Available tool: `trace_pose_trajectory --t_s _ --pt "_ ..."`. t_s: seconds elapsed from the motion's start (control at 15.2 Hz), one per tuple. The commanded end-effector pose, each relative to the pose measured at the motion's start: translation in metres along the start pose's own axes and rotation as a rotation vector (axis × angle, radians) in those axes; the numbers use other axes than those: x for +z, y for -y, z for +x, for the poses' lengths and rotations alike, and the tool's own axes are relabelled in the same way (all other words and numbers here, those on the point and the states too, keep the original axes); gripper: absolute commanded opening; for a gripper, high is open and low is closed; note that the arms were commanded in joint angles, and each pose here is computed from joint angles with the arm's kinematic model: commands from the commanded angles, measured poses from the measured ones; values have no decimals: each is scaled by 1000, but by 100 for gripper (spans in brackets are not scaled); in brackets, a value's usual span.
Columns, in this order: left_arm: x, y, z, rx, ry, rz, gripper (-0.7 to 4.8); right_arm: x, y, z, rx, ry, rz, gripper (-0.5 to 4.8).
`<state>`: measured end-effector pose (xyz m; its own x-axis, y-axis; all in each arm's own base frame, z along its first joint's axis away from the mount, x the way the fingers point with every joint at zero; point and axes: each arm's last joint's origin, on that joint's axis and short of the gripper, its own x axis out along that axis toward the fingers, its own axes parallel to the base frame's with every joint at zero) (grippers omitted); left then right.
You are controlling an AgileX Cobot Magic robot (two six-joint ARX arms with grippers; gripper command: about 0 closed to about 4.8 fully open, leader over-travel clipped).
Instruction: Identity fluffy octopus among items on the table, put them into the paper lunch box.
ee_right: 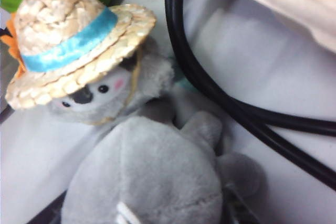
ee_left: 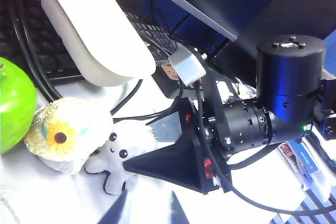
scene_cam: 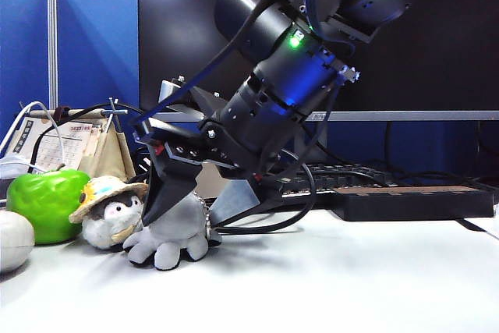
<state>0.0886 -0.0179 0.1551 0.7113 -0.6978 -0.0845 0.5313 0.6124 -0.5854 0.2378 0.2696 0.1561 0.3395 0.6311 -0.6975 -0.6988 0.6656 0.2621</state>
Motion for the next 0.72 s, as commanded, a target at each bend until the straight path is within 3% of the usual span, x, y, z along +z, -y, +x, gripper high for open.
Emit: trace_pose_trajectory --t_s 0.07,0.26,0.72 --pt "-1 0 0 -1 -11 -9 98 2 0 -1 -23 18 -4 353" --pt "-1 0 0 -1 -11 -9 98 2 0 -1 -23 18 -3 278" --pt "-1 0 0 -1 -11 -2 98 2 2 -1 -28 16 2 269"
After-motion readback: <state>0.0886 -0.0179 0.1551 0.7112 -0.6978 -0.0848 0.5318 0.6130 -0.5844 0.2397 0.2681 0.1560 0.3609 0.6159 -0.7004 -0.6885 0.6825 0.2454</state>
